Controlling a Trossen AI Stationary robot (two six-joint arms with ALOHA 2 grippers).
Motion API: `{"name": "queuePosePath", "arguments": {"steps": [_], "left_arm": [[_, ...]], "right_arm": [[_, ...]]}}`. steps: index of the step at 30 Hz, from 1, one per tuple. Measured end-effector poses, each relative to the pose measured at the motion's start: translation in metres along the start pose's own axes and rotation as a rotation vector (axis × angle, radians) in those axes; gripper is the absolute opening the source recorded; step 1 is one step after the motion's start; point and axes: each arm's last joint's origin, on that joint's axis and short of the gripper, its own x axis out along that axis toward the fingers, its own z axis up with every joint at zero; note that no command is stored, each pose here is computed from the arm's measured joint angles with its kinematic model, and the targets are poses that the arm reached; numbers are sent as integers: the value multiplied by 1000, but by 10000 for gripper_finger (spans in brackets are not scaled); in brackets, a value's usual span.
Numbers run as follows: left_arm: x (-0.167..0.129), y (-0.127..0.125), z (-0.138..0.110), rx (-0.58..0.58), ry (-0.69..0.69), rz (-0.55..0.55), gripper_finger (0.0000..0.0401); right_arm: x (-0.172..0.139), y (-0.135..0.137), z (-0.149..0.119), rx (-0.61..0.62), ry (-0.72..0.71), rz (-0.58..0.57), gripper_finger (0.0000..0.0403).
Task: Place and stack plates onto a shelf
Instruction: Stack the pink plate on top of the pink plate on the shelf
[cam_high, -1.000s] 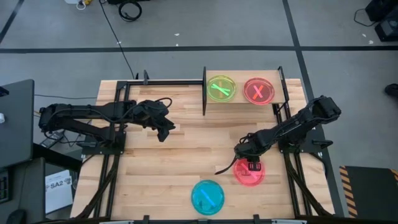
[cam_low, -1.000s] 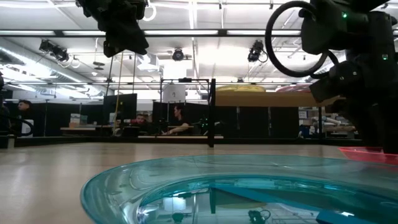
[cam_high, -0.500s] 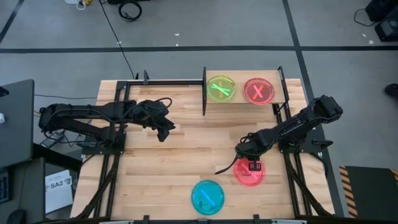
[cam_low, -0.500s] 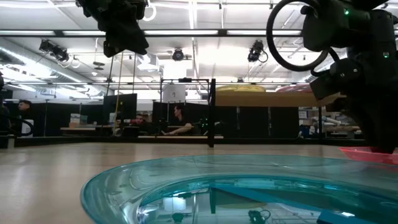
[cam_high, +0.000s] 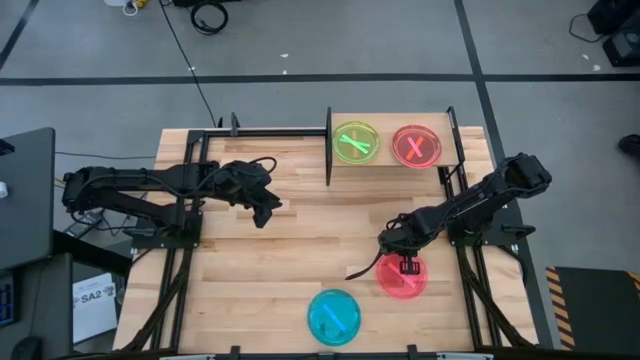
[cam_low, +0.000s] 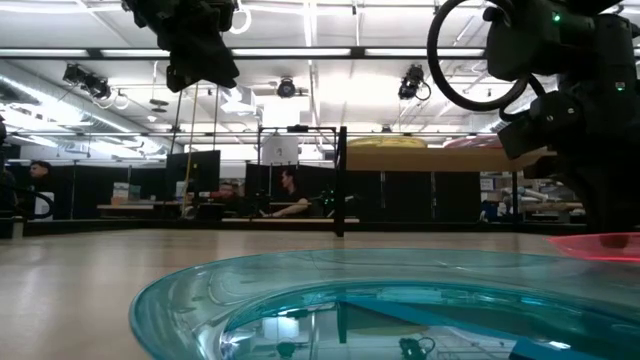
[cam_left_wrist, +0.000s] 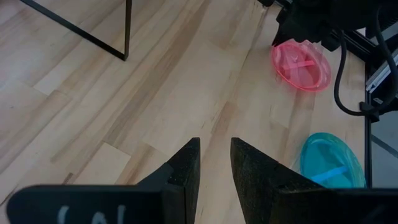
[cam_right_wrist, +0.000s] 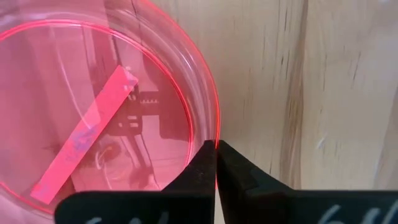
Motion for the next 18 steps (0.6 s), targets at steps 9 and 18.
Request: {"name": "queuePosePath", "arguments": {"steps": [9, 18], "left_arm": [[0, 1, 1, 1, -25, 44, 96], [0, 2, 1, 0, -34, 57, 96]], "right_arm": [[-2, 1, 0, 9, 43, 76, 8], [-28, 0, 12, 36, 83, 51, 7]]}}
